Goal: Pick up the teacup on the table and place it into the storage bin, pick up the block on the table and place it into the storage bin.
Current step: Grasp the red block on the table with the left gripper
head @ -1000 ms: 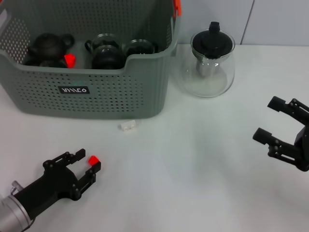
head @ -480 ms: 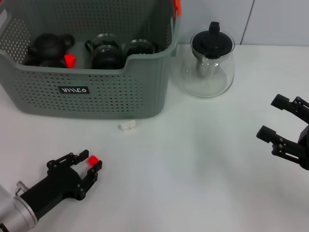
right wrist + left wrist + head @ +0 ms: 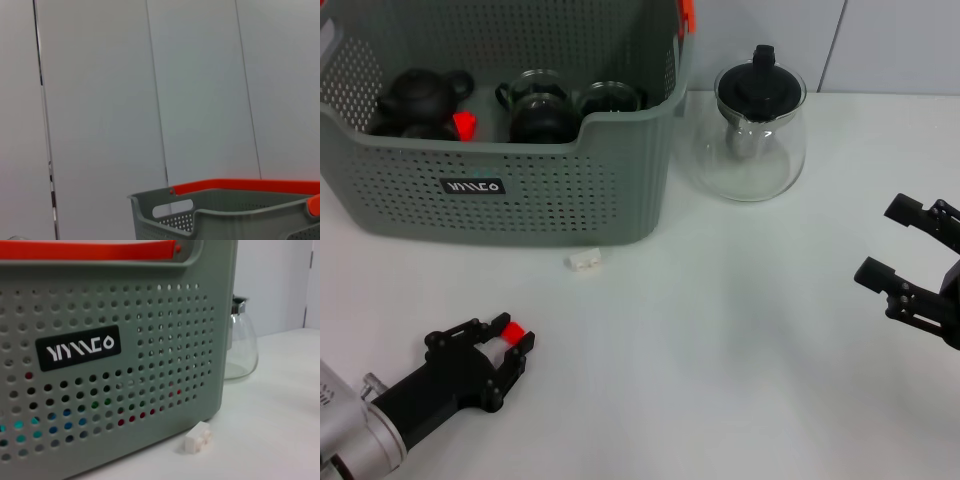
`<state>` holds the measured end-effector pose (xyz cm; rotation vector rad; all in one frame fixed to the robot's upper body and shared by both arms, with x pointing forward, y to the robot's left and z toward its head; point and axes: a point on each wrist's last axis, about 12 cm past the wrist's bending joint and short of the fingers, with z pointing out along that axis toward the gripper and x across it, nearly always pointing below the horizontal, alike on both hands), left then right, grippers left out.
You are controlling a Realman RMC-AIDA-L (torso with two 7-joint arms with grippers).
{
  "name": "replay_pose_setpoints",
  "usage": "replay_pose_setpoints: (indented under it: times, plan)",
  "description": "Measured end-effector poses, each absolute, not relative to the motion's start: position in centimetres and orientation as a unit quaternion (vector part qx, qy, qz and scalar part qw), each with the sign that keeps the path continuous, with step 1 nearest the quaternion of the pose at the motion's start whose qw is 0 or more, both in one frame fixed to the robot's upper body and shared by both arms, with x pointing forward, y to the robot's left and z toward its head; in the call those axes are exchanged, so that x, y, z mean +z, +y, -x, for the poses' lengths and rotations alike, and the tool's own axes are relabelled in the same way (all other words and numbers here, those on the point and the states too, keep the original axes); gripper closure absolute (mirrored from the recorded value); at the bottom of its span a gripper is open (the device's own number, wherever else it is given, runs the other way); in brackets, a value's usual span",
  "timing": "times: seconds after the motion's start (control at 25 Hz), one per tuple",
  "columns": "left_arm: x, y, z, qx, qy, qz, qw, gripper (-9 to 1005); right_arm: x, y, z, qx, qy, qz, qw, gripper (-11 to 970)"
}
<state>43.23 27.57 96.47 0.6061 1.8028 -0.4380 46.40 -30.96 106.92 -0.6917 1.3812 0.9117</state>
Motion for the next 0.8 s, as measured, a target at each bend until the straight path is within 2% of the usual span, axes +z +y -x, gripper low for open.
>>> replay_pose_setpoints:
  times: [0.12,0.36,0.56,0.8]
  plan:
    - [96.5,27.5,-43.3,-0.188,0.765,-0.255,0.561,590,106.9,-31.0,-46.4,0.397,0.602,0.301,0.624,80]
    - [96.5,27.5,-43.2,-0.191,0.764,-0.252,0.563,700,107.0,-31.1,-46.4,0.396,0.601,0.297,0.627,79]
    - [96.6,27.7,-42.9,-0.193,0.764,-0.249,0.564,843,107.1,-31.1,-46.3,0.397,0.598,0.296,0.63,80]
    - [97.8,29.3,-42.5,-0.226,0.756,-0.21,0.577,843,107.3,-31.3,-46.2,0.4,0.591,0.293,0.636,80]
